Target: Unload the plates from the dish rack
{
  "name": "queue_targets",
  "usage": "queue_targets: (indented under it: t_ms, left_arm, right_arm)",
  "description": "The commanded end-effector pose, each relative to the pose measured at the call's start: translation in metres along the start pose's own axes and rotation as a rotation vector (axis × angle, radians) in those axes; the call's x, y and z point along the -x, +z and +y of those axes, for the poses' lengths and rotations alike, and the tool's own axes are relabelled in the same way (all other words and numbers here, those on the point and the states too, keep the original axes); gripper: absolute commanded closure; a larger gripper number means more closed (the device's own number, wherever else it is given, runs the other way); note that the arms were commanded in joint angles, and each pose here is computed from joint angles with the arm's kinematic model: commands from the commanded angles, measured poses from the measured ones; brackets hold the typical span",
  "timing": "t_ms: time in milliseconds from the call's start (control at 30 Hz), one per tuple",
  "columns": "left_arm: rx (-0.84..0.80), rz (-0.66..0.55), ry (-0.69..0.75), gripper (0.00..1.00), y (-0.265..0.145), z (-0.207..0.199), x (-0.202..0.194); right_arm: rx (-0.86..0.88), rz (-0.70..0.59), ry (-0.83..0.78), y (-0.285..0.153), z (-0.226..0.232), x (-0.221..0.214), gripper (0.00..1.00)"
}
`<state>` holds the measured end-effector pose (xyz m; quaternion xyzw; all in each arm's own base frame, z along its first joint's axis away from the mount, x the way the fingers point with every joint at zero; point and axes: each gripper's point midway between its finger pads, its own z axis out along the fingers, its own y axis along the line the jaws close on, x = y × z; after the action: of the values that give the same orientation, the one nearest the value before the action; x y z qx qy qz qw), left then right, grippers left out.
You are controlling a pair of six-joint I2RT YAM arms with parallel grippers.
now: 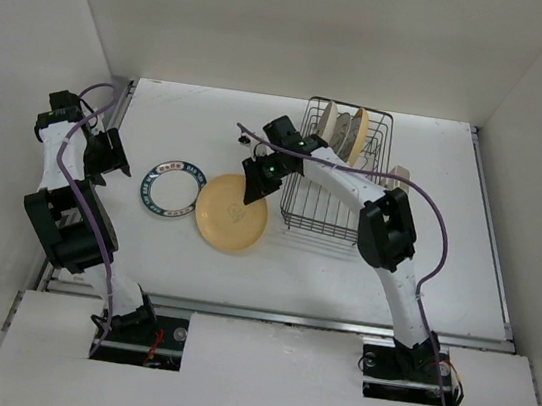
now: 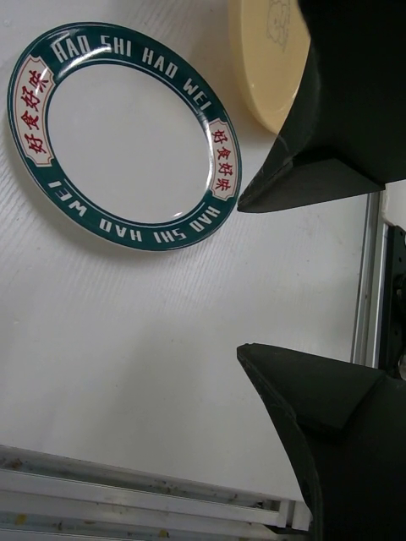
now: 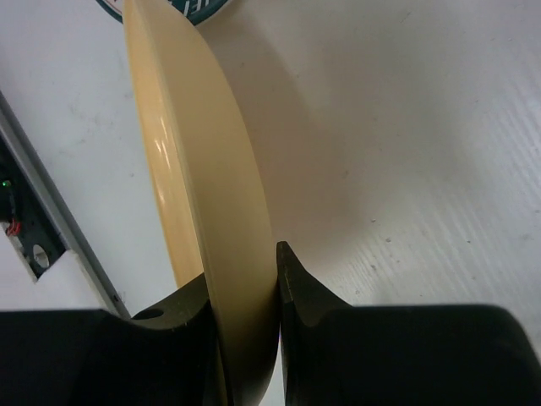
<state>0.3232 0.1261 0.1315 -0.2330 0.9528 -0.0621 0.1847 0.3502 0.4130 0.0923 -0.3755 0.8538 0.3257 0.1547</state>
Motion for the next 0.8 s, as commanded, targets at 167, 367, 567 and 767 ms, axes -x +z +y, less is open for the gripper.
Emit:
queue_targets:
  t_ms: [167, 367, 567, 767]
  left_arm:
    - [0.013, 0.006, 0.018, 0.4, -0.006, 0.004, -0.004]
    - [0.013, 0.006, 0.027, 0.4, -0.006, 0.005, -0.004]
    - [0.023, 0.006, 0.036, 0.4, -0.006, 0.007, -0.004]
    - [0.023, 0.006, 0.045, 0.4, -0.006, 0.007, -0.004]
  right_arm:
    - [-0.107, 0.067, -0.02, 0.026, -0.013, -0.02, 0.8]
    - [-0.182, 0.104, -0.006, 0.022, -0.025, -0.029, 0.72]
    - [-0.174, 0.152, 0.006, 0.015, -0.01, -0.048, 0.7]
    - [-0.146, 0.229, 0.022, 0.024, -0.002, -0.079, 0.62]
